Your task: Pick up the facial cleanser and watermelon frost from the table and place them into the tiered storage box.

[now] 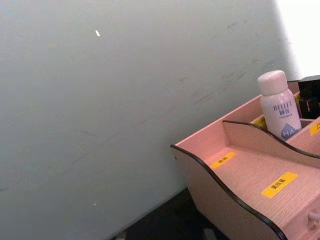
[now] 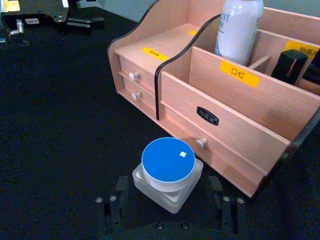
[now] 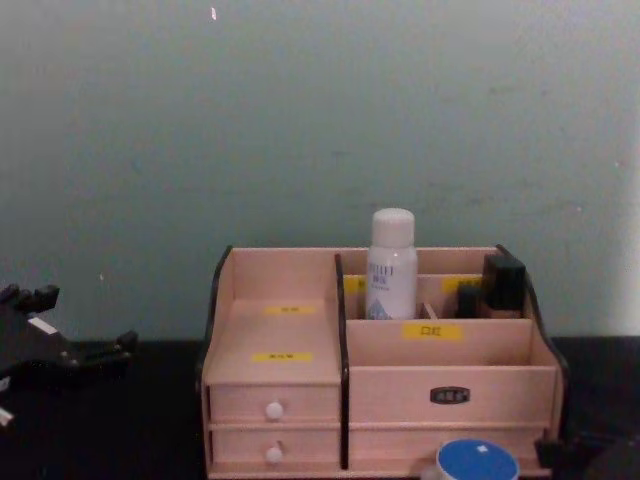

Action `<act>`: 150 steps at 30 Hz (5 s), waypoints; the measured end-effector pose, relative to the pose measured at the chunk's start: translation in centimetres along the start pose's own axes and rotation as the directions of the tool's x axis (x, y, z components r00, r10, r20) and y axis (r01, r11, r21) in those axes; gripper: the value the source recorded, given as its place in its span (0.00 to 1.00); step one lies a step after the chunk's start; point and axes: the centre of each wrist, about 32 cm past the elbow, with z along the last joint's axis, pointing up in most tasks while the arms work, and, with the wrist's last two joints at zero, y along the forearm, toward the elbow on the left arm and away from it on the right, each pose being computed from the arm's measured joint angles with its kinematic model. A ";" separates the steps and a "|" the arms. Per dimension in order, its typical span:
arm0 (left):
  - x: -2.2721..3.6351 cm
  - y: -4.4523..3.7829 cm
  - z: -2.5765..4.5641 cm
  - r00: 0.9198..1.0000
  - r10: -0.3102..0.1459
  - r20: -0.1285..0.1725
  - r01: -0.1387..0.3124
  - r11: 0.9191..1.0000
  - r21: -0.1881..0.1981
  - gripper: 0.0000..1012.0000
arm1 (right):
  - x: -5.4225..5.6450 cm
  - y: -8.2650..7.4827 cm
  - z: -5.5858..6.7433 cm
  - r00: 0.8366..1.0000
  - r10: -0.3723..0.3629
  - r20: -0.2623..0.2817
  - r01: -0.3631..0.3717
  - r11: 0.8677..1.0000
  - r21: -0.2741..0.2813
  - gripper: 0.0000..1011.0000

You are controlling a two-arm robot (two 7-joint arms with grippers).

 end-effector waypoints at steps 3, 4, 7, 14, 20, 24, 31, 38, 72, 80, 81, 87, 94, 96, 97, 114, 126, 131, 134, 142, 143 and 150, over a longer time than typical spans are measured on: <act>0.00 0.00 0.00 1.000 0.000 0.000 0.000 1.000 0.000 0.99 | 0.1 0.4 0.0 1.000 0.005 -0.002 -0.005 1.000 0.001 0.99; 0.00 0.00 0.00 1.000 0.000 0.000 0.000 1.000 0.000 0.99 | 0.2 0.5 0.0 1.000 0.006 -0.003 -0.006 1.000 0.002 0.99; 0.00 0.00 0.00 1.000 0.000 0.000 0.000 1.000 0.000 0.99 | 0.3 0.8 0.1 1.000 0.010 -0.003 -0.010 1.000 0.004 0.99; 0.00 0.00 0.00 1.000 0.000 0.000 0.000 1.000 0.000 0.99 | 0.5 1.5 0.2 1.000 0.025 -0.003 -0.025 1.000 0.005 0.99; 0.00 0.00 0.00 1.000 0.000 0.000 0.000 1.000 0.000 0.99 | 0.8 2.2 0.4 0.999 0.032 -0.001 -0.032 0.999 0.004 0.99; 0.00 0.00 0.00 1.000 0.000 0.000 0.000 1.000 0.000 0.99 | 0.9 2.6 0.5 0.999 0.035 0.001 -0.035 0.999 0.006 0.99; 0.00 0.00 0.00 1.000 0.000 0.000 0.000 1.000 0.000 0.99 | 1.1 3.1 0.6 0.999 0.040 0.003 -0.040 0.999 0.006 0.99; 0.00 0.00 0.00 1.000 0.000 0.000 0.000 1.000 0.000 0.99 | 1.2 3.2 0.5 0.999 0.041 0.001 -0.041 0.999 0.002 0.99; 0.00 0.00 0.00 1.000 0.000 0.000 0.000 1.000 0.000 0.99 | 1.2 3.2 0.5 0.999 0.040 0.002 -0.040 0.999 0.002 0.72; 0.01 0.00 0.00 1.000 0.000 0.000 0.000 1.000 0.000 0.99 | 1.1 2.7 0.7 0.999 0.044 0.003 -0.044 0.999 0.009 0.72; 0.00 0.00 0.00 1.000 0.000 0.000 0.000 1.000 0.000 0.99 | 1.0 2.6 0.8 0.999 0.045 0.004 -0.045 0.999 0.012 0.72; 0.00 0.00 0.00 1.000 0.000 0.000 0.000 1.000 0.000 0.99 | 0.9 1.6 1.9 0.998 0.064 0.017 -0.065 0.997 0.036 0.72; 0.00 0.00 0.00 1.000 0.000 0.000 0.000 1.000 0.000 0.99 | 1.0 1.1 3.6 0.996 0.070 0.046 -0.074 0.994 0.075 0.72; 0.00 0.00 0.00 1.000 0.000 0.000 0.000 1.000 0.000 0.99 | 1.1 1.1 4.0 0.996 0.069 0.052 -0.073 0.994 0.084 0.72; 0.00 0.00 0.00 1.000 0.000 0.000 0.000 1.000 0.000 0.99 | 1.2 1.2 4.4 0.996 0.067 0.060 -0.072 0.993 0.095 0.72; 0.00 0.00 0.00 1.000 0.000 0.000 0.000 1.000 0.000 0.99 | 2.6 5.0 8.9 0.992 0.072 0.103 -0.091 0.977 0.192 0.72; 0.00 0.00 0.00 1.000 0.000 0.000 0.000 1.000 0.000 0.99 | 3.1 8.8 11.1 0.989 0.107 0.103 -0.127 0.969 0.211 0.72; 0.00 0.00 0.00 1.000 0.000 0.000 0.000 1.000 0.000 0.99 | 3.4 10.6 11.9 0.988 0.119 0.099 -0.137 0.969 0.208 0.72; 0.00 0.00 0.00 1.000 0.000 0.000 0.000 1.000 0.000 0.99 | 3.5 11.6 12.3 0.988 0.121 0.099 -0.139 0.969 0.204 0.72; 0.00 0.00 0.00 1.000 0.000 0.000 0.000 1.000 0.000 0.99 | 3.7 13.8 13.0 0.989 0.117 0.090 -0.133 0.973 0.190 0.72; 0.00 0.00 0.00 1.000 0.000 0.000 0.000 1.000 0.000 0.99 | 3.7 14.0 13.0 0.989 0.117 0.088 -0.132 0.973 0.188 0.72; 0.00 0.00 0.00 1.000 0.000 0.000 0.000 1.000 0.000 0.99 | 3.8 15.5 12.9 0.990 0.120 0.080 -0.132 0.977 0.168 0.72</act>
